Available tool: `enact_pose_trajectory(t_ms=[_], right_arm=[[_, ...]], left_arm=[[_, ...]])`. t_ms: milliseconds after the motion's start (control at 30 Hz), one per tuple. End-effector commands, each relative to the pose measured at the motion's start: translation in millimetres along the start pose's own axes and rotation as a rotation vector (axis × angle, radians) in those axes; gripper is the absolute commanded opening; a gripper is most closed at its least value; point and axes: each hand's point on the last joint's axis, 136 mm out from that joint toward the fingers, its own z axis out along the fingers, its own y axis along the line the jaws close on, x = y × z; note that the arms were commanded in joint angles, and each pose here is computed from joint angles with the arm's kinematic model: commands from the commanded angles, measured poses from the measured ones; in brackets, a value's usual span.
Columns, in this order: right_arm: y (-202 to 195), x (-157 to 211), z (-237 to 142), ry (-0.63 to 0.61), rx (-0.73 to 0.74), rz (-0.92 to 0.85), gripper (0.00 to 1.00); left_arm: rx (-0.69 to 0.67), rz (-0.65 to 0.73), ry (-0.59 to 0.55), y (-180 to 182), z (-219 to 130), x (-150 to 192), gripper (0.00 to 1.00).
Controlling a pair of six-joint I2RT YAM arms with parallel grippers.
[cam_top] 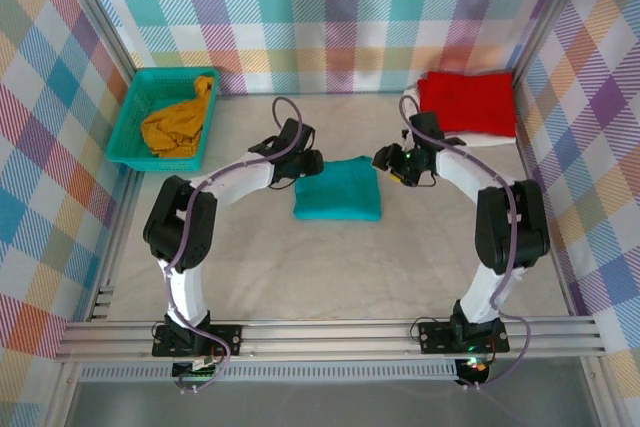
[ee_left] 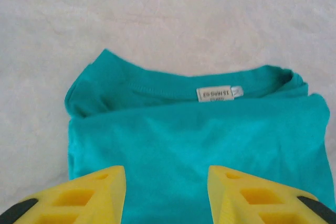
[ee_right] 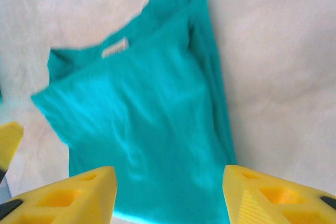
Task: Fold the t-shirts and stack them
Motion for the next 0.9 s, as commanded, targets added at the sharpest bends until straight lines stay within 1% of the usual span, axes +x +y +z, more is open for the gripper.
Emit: enact_pose_trajectory(t_ms=[0, 100, 233, 433, 567, 633, 733, 800, 867], right_arm=[[-12.8, 6.8, 17.9, 0.078, 0.064, -0.020, 0.59], [-13.3, 5.9, 29.3, 0.113, 0.071, -0.044, 0.59], [-13.0, 12.3, 42.8, 0.159, 0.069, -0.074, 0.60], [-5.6, 35.3, 68.5, 0.241, 0.032, -0.127, 0.60], [0.6, 48.7, 84.5, 0.279, 0.010, -0.149, 0.57], [1.4, 53.9, 92.2, 0.298, 0.008, -0.142, 0.52], [5.2, 58.4, 101.3, 0.312, -0.003, -0.131, 0.35], [11.2, 60.1, 104.3, 0.309, -0.008, -0.138, 0.28], [14.0, 58.5, 105.5, 0.302, -0.007, -0.127, 0.13]], left_arm=[[-0.100, -0.010, 0.098, 28.7, 23.7, 32.1, 0.45], [-0.150, -0.023, 0.129, 42.7, 29.1, 46.6, 0.45], [-0.166, -0.030, 0.161, 50.6, 35.7, 60.6, 0.44], [-0.177, -0.027, 0.163, 57.1, 45.9, 68.7, 0.43], [-0.175, -0.027, 0.176, 57.8, 52.1, 73.0, 0.42], [-0.169, -0.029, 0.177, 57.2, 54.3, 74.0, 0.42], [-0.159, -0.031, 0.178, 54.8, 55.5, 73.2, 0.42], [-0.157, -0.031, 0.168, 53.4, 53.5, 69.7, 0.42], [-0.153, -0.027, 0.153, 51.2, 50.0, 64.5, 0.42]])
